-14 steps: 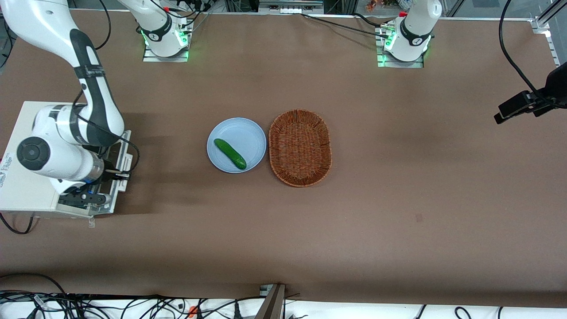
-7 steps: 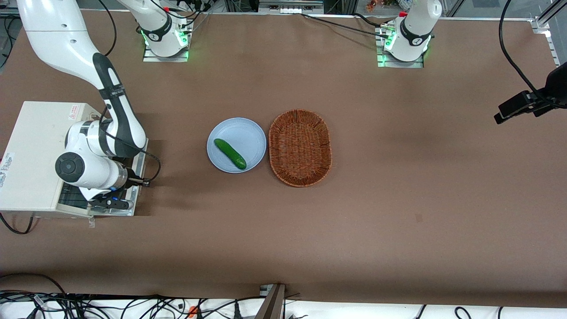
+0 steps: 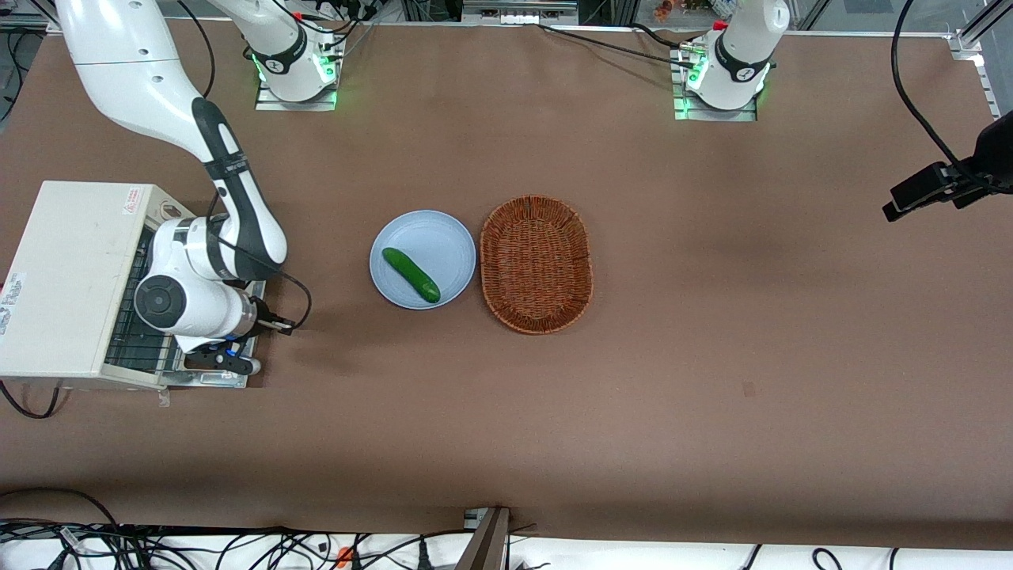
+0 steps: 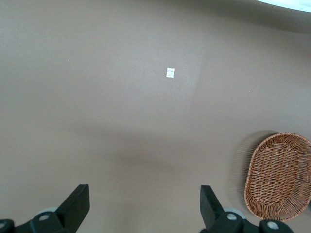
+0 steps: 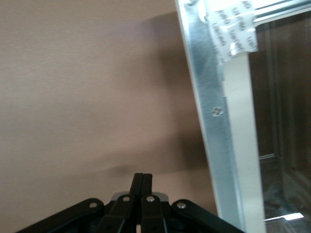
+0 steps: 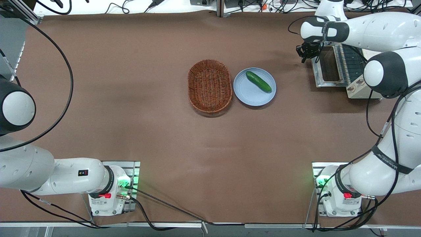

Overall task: Open oven door with right arm only
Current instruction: 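Release the handle and lift the right gripper away from the oven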

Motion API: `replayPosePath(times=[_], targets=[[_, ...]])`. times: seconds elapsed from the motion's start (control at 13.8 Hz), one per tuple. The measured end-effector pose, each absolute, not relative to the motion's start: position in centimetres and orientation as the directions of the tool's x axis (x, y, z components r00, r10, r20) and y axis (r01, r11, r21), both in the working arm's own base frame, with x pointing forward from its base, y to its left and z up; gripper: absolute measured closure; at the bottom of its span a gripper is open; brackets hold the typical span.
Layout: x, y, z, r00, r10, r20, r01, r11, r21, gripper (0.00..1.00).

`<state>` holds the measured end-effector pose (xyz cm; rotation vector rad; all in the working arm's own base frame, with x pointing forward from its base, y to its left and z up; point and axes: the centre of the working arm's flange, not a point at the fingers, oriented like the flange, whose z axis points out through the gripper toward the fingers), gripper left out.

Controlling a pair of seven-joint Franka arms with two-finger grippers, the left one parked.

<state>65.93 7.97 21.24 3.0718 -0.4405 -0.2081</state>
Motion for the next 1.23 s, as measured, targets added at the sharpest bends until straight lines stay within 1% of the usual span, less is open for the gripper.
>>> replayPosePath(times=[0.07, 0.14, 0.29, 0.36, 0.43, 0.65, 0.72, 0.8, 1.01, 1.08, 1.23], targets=[[66.2, 8.4, 21.9, 0.952, -0.282, -0.116, -0.278, -0.959, 0.045, 0.96], [66.6, 8.6, 23.0, 0.955, -0.280, -0.098, -0.278, -0.960, 0.036, 0.89], [67.4, 9.2, 27.4, 0.962, -0.268, -0.046, -0.268, -0.963, 0.006, 0.68], [67.4, 9.7, 30.6, 0.967, -0.254, -0.020, -0.254, -0.967, -0.011, 0.59], [67.2, 10.1, 34.0, 0.973, -0.229, 0.000, -0.229, -0.973, -0.024, 0.48], [64.7, 10.4, 43.7, 0.996, -0.091, 0.020, -0.090, -0.995, -0.040, 0.18], [63.6, 10.2, 46.6, 0.999, -0.042, 0.022, -0.041, -0.998, -0.042, 0.06], [62.4, 9.8, 49.2, 1.000, 0.000, 0.023, 0.001, -0.999, -0.042, 0.00], [58.8, 8.5, 55.7, 0.998, 0.061, 0.027, 0.063, -0.997, -0.039, 0.00], [57.8, 8.3, 56.9, 0.997, 0.066, 0.026, 0.067, -0.997, -0.037, 0.00], [57.0, 8.1, 57.6, 0.997, 0.070, 0.020, 0.070, -0.997, -0.030, 0.00]])
